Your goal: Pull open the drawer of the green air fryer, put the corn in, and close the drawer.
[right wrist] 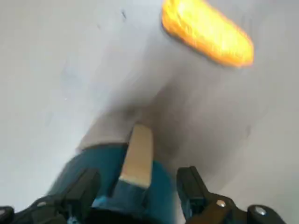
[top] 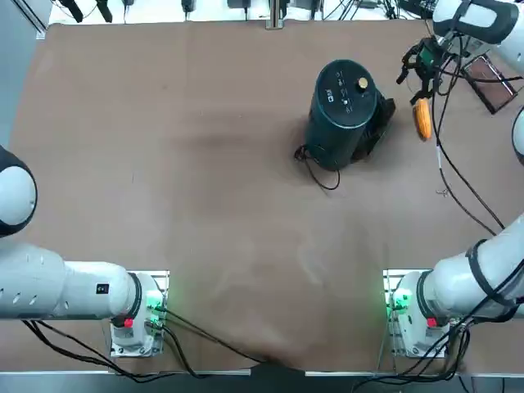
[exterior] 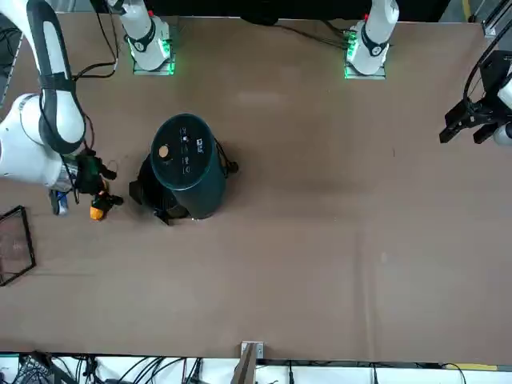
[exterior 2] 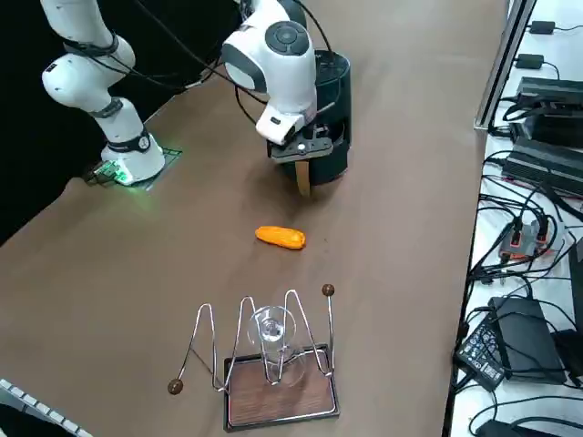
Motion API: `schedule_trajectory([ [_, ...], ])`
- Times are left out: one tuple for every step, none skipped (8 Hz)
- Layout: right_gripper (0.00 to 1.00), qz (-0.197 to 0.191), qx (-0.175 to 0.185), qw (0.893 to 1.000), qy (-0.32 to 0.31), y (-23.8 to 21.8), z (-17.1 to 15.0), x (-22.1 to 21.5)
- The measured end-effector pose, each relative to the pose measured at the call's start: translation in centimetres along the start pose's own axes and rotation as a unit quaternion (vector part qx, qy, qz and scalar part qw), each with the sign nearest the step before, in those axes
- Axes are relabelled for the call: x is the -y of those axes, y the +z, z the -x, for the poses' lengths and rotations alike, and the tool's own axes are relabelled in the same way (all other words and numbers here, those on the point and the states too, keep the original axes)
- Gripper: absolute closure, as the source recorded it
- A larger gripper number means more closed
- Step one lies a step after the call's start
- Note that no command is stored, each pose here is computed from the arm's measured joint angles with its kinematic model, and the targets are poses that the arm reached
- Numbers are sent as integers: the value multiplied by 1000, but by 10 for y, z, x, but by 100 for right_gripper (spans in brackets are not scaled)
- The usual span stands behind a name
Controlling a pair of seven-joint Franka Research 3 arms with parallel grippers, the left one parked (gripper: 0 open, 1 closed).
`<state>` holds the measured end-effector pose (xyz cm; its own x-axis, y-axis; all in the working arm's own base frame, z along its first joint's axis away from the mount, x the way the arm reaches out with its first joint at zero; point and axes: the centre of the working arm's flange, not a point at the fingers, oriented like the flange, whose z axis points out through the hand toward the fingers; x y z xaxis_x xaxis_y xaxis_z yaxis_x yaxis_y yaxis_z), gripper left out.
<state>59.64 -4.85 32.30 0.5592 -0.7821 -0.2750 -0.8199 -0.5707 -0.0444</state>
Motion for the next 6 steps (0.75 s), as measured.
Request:
schedule_trajectory([
  [0, 3, -4, 998, -63, -3, -11, -10],
  [0, 6, -7, 991, -131, -6, -22, -20],
  [0, 17, -11, 980, -197, -7, -33, -32],
  [0, 30, -13, 968, -250, -5, -42, -41],
  [0, 42, -14, 956, -291, 0, -50, -47],
  [0, 52, -18, 945, -323, 9, -58, -51],
])
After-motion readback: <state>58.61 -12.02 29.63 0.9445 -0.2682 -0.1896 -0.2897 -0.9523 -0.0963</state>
